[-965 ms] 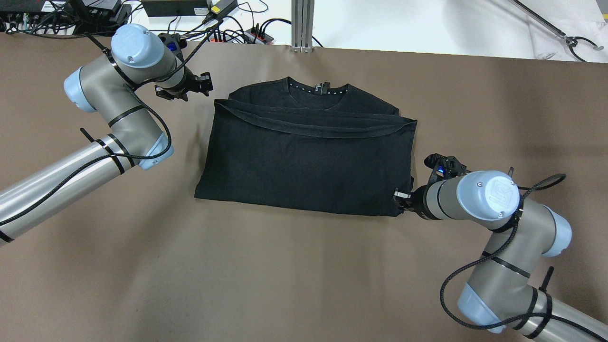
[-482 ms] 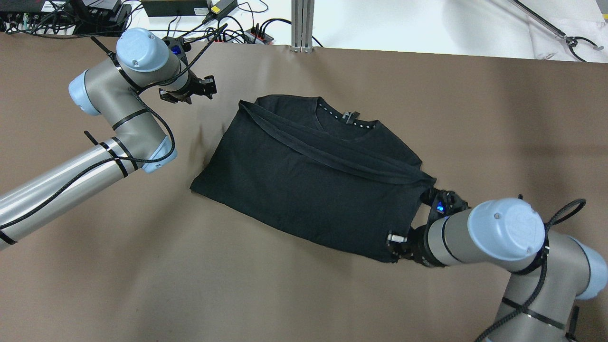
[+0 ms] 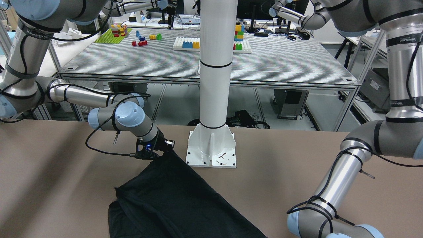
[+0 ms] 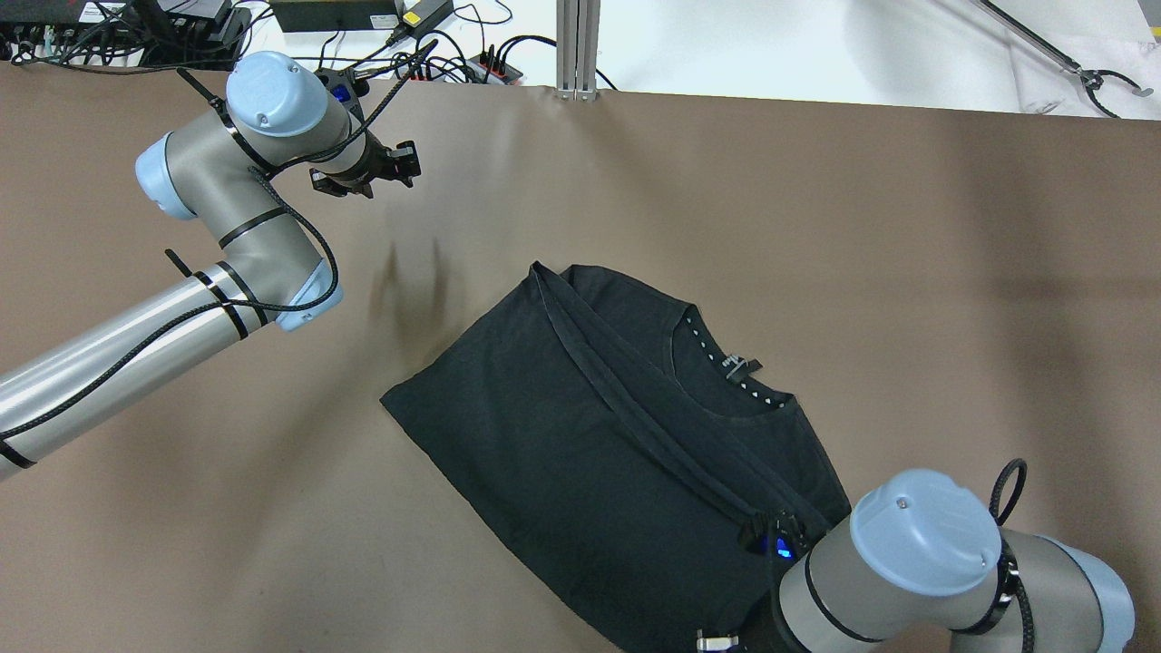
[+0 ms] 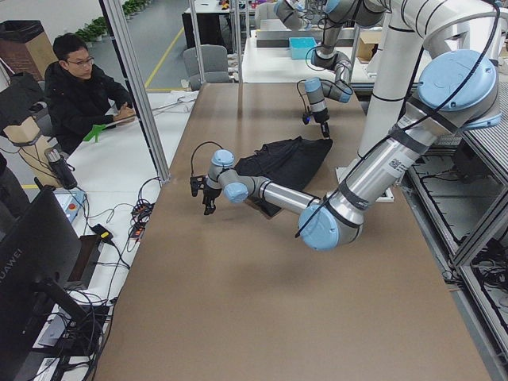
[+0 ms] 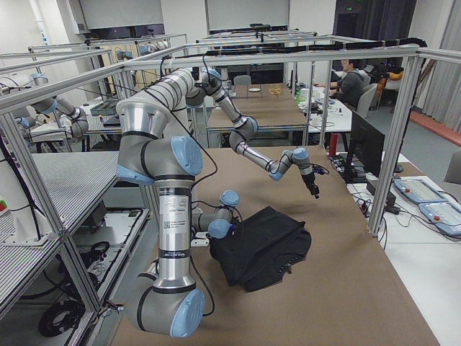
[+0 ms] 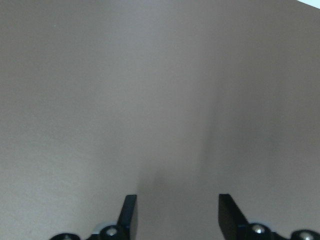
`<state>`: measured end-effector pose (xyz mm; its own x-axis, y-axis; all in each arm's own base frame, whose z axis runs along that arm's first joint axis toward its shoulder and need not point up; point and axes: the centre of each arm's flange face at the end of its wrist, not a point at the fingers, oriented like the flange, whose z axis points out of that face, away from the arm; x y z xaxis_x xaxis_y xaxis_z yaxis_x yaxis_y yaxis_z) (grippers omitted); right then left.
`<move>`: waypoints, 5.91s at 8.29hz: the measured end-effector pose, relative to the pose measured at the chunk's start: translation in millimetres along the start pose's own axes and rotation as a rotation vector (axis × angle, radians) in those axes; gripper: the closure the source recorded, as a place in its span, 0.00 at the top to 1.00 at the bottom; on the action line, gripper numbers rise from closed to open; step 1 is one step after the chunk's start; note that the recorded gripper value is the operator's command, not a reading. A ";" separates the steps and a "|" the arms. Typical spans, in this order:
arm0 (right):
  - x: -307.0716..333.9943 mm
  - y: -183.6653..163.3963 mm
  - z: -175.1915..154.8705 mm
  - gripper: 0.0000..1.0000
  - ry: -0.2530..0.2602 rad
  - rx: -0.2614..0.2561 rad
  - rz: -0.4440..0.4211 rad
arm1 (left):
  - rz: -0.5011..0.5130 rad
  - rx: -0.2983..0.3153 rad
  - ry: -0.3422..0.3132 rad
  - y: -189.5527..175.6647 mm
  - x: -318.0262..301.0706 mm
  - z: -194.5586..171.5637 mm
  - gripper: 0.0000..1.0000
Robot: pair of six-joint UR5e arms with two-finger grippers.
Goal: Fold clothes
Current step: 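Drag the folded shirt with the right gripper toward the right arm, then grasp the shirt's far corner with the left gripper while the right holds, then fold the shirt lengthwise, left gripper lifting its side over toward the right gripper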
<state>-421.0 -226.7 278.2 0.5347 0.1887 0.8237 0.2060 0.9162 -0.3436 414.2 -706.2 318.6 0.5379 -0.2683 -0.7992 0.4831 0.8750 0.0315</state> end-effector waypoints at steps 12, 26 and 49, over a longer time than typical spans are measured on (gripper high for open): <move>2.2 -44.0 -15.0 0.95 -0.008 0.205 0.046 | -0.082 -0.145 0.123 257.2 -81.0 -74.9 0.68; 6.1 -53.6 -24.2 0.95 -0.017 0.215 0.059 | -0.072 -0.151 0.122 277.6 -63.9 -59.2 0.00; -150.3 -83.1 44.0 0.51 0.437 0.596 -0.491 | 0.084 0.141 0.056 -15.1 50.1 18.4 0.94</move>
<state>-554.5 -315.7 202.8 0.7886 -0.3140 0.5287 0.0984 0.9132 0.3955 446.6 -740.3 289.2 0.5430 -0.1707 -0.8222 0.5326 0.8270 0.1800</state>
